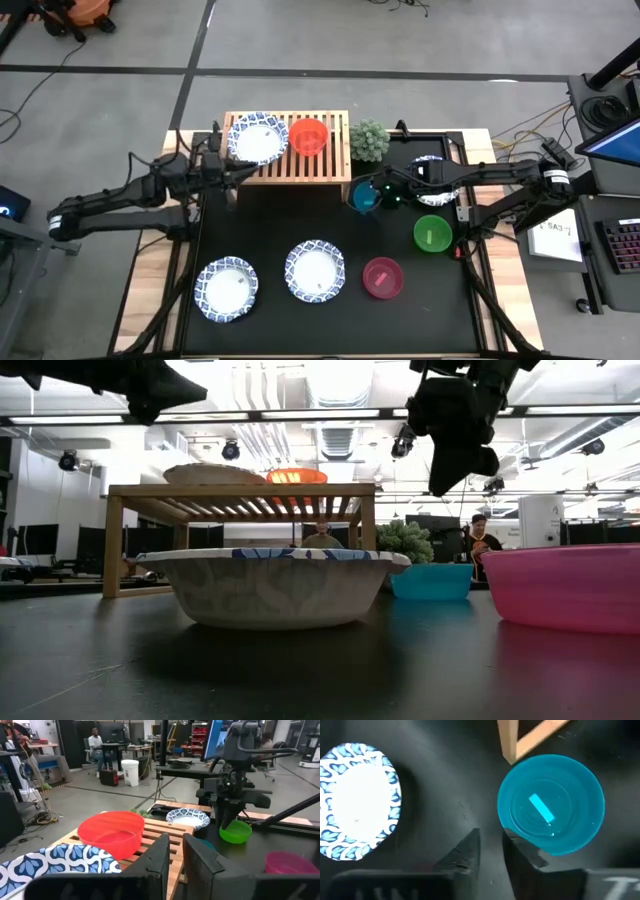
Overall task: Place and stack bowls onto a shelf
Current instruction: Stack the blue bowl on top of the orange bowl on the shelf
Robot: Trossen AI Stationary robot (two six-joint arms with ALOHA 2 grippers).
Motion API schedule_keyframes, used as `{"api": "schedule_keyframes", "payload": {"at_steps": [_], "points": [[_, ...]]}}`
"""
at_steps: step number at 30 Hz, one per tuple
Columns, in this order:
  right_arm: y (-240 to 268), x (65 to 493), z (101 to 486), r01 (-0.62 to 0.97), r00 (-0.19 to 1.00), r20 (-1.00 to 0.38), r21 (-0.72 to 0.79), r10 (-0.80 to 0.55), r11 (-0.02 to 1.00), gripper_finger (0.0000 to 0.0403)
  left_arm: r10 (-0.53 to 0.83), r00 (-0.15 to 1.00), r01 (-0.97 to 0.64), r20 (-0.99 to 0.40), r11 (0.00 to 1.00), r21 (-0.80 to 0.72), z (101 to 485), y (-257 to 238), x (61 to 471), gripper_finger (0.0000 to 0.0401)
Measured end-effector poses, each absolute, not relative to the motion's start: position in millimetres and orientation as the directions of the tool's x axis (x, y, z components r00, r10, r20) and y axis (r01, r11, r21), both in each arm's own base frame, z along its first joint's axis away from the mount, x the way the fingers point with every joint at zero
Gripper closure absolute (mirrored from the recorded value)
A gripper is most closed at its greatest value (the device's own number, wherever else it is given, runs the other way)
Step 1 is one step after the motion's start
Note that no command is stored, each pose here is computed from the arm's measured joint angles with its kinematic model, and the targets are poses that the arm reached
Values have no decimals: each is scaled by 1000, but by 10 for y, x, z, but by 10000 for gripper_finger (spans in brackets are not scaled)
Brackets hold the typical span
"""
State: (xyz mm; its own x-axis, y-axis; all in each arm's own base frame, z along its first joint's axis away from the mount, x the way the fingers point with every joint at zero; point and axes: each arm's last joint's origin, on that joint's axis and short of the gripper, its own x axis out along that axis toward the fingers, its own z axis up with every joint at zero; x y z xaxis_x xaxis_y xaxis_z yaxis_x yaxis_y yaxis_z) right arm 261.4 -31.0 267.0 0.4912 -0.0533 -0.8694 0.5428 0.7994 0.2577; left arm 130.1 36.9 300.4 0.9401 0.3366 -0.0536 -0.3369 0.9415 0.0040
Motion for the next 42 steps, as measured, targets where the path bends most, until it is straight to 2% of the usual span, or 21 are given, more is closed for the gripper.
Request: {"api": "schedule_keyframes", "payload": {"at_steps": [7,13,19,23,29,35,42], "points": [[-247,2657,2694,532,530,-847,288,-48,796,257,336,939,-336,-66,942,15,2959,369,1299,364],[-196,2734,2646,558,535,-844,319,-39,766,242,337,940,-337,-51,941,22,2982,366,1285,364],[-189,2961,2437,552,463,-886,260,-32,792,252,337,940,-337,-53,941,22,2977,365,1284,364],[-200,3116,2273,488,359,-933,161,-30,858,261,337,940,-336,-58,941,27,2973,364,1280,364],[-236,3270,2020,380,238,-966,-4,-102,925,277,338,939,-336,-62,941,28,2968,364,1279,364],[-271,3314,1839,372,159,-964,-141,-212,917,295,337,938,-336,-79,941,29,2951,364,1279,364],[-271,3306,1725,376,132,-967,-154,-218,914,333,337,938,-336,-81,941,29,2949,365,1281,364]]}}
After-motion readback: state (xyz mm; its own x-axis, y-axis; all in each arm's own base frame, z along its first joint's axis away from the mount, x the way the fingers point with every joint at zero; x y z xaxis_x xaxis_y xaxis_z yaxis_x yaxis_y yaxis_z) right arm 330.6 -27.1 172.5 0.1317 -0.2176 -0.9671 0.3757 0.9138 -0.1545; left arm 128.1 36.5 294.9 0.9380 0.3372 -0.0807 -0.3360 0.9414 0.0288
